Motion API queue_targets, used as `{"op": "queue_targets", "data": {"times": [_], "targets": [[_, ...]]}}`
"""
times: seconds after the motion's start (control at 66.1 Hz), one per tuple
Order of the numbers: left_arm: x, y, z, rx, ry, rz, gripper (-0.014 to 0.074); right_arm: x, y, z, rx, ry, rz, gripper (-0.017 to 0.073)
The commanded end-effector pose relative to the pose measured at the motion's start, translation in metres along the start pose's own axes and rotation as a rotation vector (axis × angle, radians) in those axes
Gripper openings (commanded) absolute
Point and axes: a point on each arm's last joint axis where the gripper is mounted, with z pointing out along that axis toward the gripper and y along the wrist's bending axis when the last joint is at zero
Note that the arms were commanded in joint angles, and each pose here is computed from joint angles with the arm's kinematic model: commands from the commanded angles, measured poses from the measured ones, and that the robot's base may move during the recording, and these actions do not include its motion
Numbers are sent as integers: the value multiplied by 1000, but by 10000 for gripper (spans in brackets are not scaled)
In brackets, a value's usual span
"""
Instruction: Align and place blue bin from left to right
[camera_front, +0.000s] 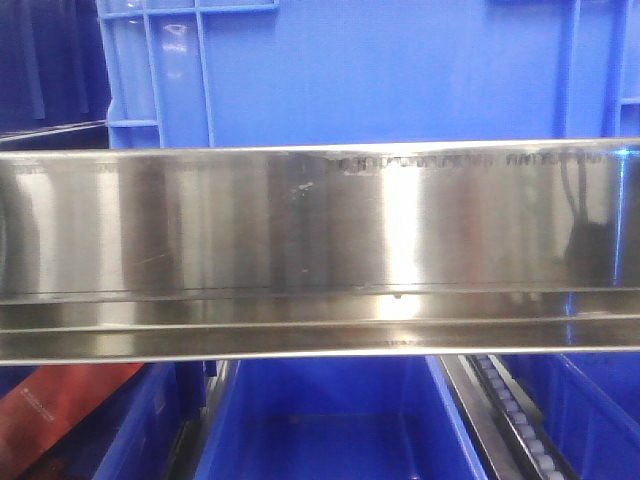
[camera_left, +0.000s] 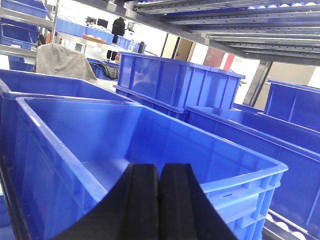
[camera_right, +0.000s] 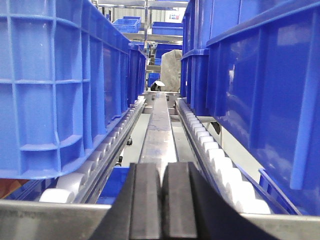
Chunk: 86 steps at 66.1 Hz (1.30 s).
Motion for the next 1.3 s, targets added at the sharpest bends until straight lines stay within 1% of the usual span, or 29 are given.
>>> {"op": "queue_targets", "data": {"times": [0.0,0.817,0.893,0.923,0.953,0.969,0.999,1.014,1.044,1.059,1.09,1.135,1.15,1.196,1.286], "targets": [[-2,-2,-1,14,-11,0,-111,-2,0,0,3,-27,2,-166],[-2,-2,-1,14,-11,0,-111,-3,0,0,4,-33,2,-166],[3,1,-3,-15,17,0,-111,-3,0,0,4,-33,2,-166],[4,3,-5,-26,24,-11,-111,-3,0,0,4,-33,2,-166],[6,4,-8,-37,25,0,-111,-3,0,0,4,-33,2,-166],[6,5,-10,-39,22,-6,-111,-3,0,0,4,-33,2,-166],[10,8,-13,-55,27,14,-111,-3,0,0,4,-33,2,-166],[11,10,-14,-68,26,50,-111,-3,0,0,4,-33,2,-166],[14,13,-19,-88,22,88,-111,-3,0,0,4,-33,2,-166],[16,15,-21,-100,22,92,-111,-3,0,0,4,-33,2,-166],[22,20,-26,-132,24,126,-111,-3,0,0,4,-33,2,-166],[33,27,-33,-176,33,154,-111,-3,0,0,4,-33,2,-166],[35,30,-35,-197,35,171,-111,-3,0,0,4,-33,2,-166],[44,35,-43,-234,33,187,-111,-3,0,0,4,-33,2,-166],[62,44,-55,-296,15,194,-111,-3,0,0,4,-33,2,-166]]}}
